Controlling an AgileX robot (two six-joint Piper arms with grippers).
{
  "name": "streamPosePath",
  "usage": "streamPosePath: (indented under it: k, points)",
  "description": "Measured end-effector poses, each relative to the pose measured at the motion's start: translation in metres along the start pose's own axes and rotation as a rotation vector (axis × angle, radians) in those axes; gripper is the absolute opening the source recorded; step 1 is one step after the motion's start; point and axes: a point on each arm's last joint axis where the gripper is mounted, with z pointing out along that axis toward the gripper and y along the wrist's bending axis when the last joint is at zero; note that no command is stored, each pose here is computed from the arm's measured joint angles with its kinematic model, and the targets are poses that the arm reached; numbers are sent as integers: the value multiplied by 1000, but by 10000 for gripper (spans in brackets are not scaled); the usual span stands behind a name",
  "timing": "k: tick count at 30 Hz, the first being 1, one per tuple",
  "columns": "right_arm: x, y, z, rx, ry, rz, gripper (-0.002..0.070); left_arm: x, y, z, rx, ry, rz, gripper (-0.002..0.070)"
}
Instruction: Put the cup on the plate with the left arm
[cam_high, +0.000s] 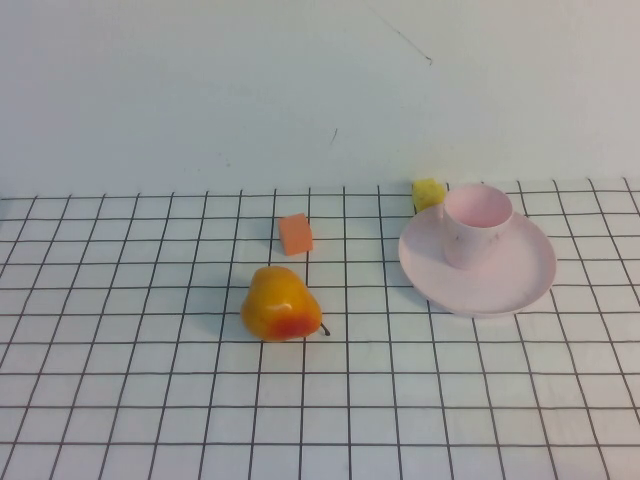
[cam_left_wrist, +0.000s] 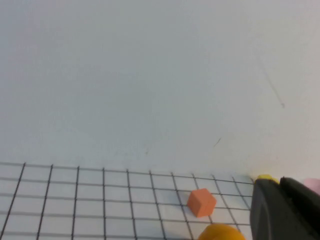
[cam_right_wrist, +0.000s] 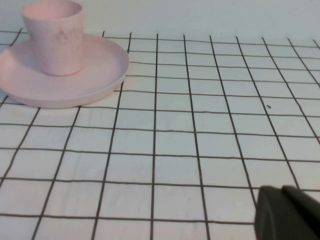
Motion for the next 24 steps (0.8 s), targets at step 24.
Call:
streamPosePath:
  k: [24]
  points:
    - [0,0,0,0,0,0,-2,151,60,-32,-251,151,7,-3]
